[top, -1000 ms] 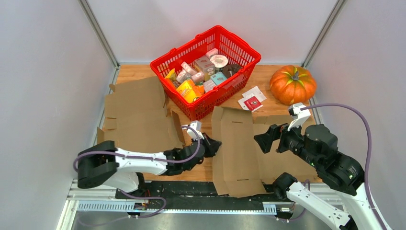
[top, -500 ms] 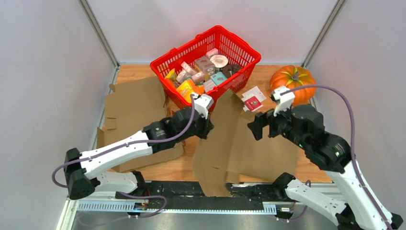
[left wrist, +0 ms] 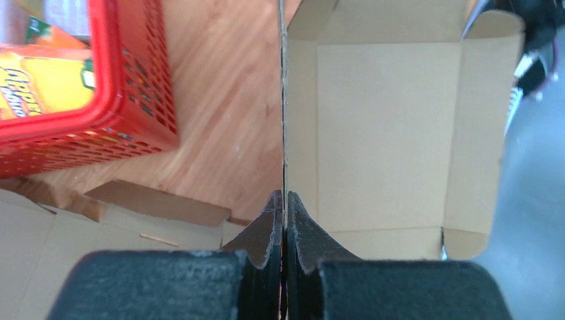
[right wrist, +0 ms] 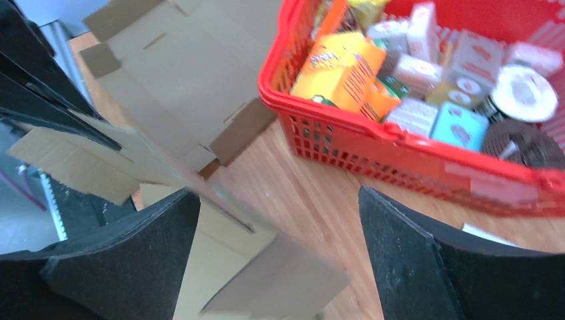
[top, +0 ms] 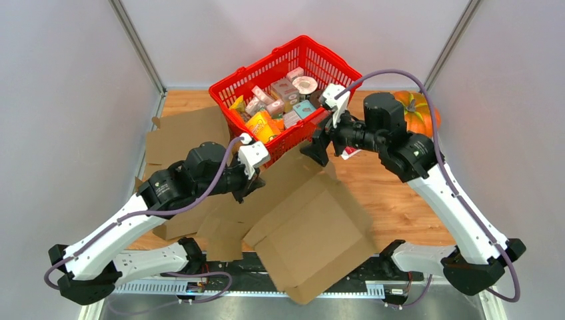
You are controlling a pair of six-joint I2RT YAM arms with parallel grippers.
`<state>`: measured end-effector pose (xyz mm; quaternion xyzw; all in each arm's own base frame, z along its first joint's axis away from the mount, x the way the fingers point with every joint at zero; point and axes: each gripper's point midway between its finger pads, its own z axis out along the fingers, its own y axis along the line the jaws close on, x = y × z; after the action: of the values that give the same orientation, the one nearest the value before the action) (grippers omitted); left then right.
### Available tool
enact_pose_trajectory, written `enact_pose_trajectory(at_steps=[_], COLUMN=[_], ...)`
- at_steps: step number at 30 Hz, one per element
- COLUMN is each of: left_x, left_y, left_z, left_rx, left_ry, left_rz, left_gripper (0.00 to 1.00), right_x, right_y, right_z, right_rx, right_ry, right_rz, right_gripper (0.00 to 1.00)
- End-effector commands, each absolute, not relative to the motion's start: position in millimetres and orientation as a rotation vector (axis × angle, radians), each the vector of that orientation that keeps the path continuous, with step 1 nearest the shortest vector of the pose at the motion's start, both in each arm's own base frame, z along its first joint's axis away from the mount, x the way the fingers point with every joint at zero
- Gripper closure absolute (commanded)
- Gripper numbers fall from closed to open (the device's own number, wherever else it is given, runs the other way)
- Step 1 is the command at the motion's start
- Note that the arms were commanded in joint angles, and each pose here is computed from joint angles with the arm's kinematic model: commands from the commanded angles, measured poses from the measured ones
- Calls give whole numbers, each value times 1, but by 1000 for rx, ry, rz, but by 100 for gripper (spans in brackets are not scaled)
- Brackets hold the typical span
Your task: Fold the paper box
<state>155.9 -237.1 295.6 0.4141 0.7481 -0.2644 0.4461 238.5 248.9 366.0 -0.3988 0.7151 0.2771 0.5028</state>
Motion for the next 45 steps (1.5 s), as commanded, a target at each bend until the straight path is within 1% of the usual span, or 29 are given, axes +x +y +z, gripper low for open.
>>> enact_pose_trajectory(at_steps=[1,4,5,8,10,13,15,17,18,19,21,22,24,25,26,27,29,30,31,32,33,34,35,36,37,38,40,43,45], left_x=[126,131,133,140,149,161,165,168,171,174,179,181,189,193,199,213,223,235,235,224,223,226,217,214,212,212,218,242,252], left_y=[-225,-226,-227,-234,-236,-243,-251,-256,-258,-259,-262,-263,-263,-263,-262,-252,-230,-207,-194,-177,-164,-152,-138,-134,-134,-134,-134,-120,-114], left_z=[288,290,293,302,303,312,317,329,327,329,334,344,345,352,357,363,384,389,368,389,386,363,377,378,375,375,373,358,355], left_rx=[1250,1242,1236,1223,1212,1201,1237,1262,1293,1300,1334,1332,1336,1321,1276,1188,965,832,784,682,623,569,471,448,446,450,461,423,382], left_ry=[1841,1831,1824,1818,1840,1854,1841,1804,1804,1801,1784,1762,1767,1755,1765,1794,1828,1844,1890,1794,1772,1805,1749,1738,1739,1744,1773,1866,1868], left_rz=[-690,-670,-671,-669,-646,-647,-667,-669,-653,-643,-622,-620,-607,-595,-589,-513,-452,-334,-288,-321,-297,-271,-318,-346,-373,-404,-392,-291,-354], left_gripper=[100,100,100,100,100,100,100,100,100,100,100,100,100,100,98,93,46,27,26,26,26,25,23,22,17,17,17,17,17], right_x=[222,210,209,194,188,190,194,212,216,217,223,231,242,248,252,253,261,260,265,265,260,259,259,259,258,257,254,253,250], right_y=[274,283,285,285,281,278,280,281,282,284,282,280,277,274,272,270,261,255,246,243,239,234,232,231,230,230,230,227,225], right_z=[422,419,417,404,394,384,379,367,374,371,379,381,382,382,384,381,385,387,388,389,393,393,394,395,395,394,393,394,397], right_rx=[-1103,-1138,-1141,-1178,-1187,-1197,-1215,-1204,-1207,-1225,-1205,-1182,-1165,-1155,-1134,-1133,-1098,-1085,-1062,-1054,-1046,-1047,-1036,-1027,-1030,-1035,-1042,-1033,-1031], right_ry=[1458,1446,1443,1466,1465,1472,1486,1556,1545,1547,1519,1514,1523,1526,1530,1529,1520,1517,1523,1515,1503,1482,1480,1482,1480,1481,1481,1478,1472], right_rz=[814,909,925,1000,996,964,958,896,882,892,900,893,873,862,862,866,842,830,832,856,895,941,957,967,971,980,1004,1004,1004], right_gripper=[8,15,21,27,26,19,18,26,30,38,47,61,81,100,100,100,100,100,100,100,100,100,100,100,100,100,100,100,100])
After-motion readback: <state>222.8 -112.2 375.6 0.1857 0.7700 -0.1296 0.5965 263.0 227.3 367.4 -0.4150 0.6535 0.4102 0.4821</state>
